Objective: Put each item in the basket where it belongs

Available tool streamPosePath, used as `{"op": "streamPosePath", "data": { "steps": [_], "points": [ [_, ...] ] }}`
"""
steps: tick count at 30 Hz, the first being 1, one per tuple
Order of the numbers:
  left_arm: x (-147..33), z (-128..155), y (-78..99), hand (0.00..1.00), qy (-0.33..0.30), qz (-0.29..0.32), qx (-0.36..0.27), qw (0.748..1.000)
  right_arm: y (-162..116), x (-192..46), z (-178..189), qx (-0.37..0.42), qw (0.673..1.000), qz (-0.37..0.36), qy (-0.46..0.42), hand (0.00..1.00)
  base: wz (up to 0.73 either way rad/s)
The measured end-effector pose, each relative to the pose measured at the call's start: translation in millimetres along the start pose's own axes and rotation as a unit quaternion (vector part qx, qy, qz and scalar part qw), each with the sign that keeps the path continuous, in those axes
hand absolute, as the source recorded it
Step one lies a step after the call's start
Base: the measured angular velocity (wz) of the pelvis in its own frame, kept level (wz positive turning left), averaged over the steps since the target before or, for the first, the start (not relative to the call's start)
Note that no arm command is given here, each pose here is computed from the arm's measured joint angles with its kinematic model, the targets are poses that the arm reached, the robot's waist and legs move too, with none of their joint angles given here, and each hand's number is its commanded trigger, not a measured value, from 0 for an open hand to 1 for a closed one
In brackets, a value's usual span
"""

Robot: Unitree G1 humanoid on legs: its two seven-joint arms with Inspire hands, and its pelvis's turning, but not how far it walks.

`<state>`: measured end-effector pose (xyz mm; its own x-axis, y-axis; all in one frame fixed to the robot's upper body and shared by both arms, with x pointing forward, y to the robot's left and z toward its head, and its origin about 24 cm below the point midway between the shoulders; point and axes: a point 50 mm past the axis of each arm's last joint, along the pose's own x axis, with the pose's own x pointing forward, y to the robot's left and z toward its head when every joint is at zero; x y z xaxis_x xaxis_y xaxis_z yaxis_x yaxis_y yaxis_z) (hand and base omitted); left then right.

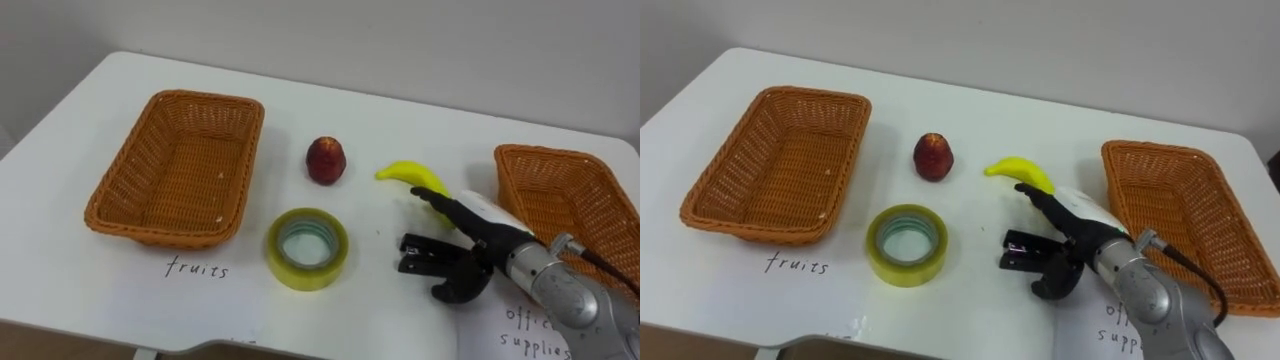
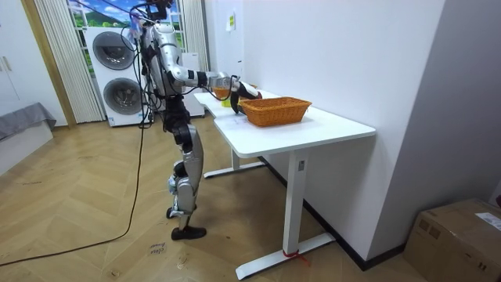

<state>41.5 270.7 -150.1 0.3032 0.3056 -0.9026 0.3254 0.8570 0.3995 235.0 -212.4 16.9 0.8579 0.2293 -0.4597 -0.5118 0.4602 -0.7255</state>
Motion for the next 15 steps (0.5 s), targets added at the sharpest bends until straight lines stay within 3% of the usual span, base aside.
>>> {"op": "streamPosePath", "data": {
  "steps": [15],
  "points": [
    [0.0,-0.4,-4.4,0.0,0.008,-0.006,0.016,1.0,0.3,2.6,1.9,-0.011,1.0,0.001,0.008,0.0,0.03]
  ]
}}
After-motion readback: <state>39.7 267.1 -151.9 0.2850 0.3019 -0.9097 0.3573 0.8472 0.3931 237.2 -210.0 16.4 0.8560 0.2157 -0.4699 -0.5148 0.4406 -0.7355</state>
